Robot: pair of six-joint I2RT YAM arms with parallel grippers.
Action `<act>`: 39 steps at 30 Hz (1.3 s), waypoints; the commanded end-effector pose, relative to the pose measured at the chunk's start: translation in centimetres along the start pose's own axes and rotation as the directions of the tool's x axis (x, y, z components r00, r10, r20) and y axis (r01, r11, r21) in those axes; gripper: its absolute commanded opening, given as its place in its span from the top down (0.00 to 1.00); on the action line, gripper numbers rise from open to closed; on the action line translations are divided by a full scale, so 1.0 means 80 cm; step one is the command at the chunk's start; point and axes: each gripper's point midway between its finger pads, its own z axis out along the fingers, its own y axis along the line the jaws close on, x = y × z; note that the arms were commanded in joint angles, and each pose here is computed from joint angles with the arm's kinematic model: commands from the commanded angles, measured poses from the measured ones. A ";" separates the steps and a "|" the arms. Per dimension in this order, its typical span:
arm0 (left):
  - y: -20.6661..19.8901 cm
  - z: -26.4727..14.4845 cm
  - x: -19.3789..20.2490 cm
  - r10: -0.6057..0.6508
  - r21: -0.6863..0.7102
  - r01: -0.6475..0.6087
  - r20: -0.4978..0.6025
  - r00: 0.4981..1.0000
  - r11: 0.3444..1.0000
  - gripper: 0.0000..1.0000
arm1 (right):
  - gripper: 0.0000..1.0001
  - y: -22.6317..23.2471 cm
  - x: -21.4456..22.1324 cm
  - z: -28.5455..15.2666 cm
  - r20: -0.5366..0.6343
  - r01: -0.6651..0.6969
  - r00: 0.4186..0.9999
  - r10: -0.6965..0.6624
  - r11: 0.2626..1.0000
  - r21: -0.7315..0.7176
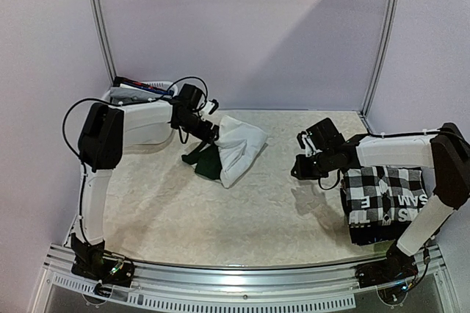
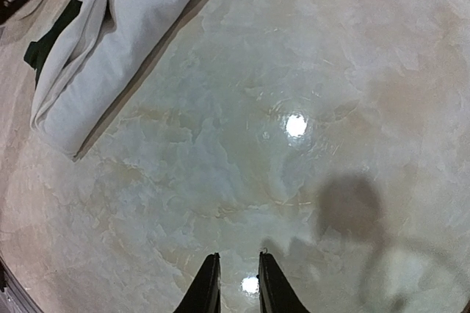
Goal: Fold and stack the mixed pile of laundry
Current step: Fold the 2/3-rectangle-folded T-shirt at the center of the board, then adjust the square-folded T-shirt at the center of the board.
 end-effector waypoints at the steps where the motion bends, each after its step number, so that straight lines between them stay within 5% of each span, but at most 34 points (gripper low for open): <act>1: -0.021 -0.078 -0.075 -0.004 -0.098 0.020 0.161 0.987 0.995 0.09 | 0.82 0.008 -0.008 0.000 0.012 0.000 1.000 0.001 1.000 -0.029; 10: -0.071 -0.102 -0.076 -0.094 -0.137 0.111 0.122 0.988 0.984 0.10 | 0.82 0.008 -0.005 -0.007 0.023 0.004 1.000 -0.004 0.999 -0.032; 31: -0.159 -0.010 -0.054 -0.120 -0.150 0.114 -0.034 0.992 0.982 0.40 | 0.82 0.004 0.009 -0.014 0.025 0.001 1.000 0.000 0.999 -0.045; 39: -0.175 0.004 -0.045 -0.102 -0.136 0.095 -0.047 0.994 0.986 0.40 | 0.81 0.005 0.011 -0.014 0.023 0.004 1.000 -0.003 0.999 -0.050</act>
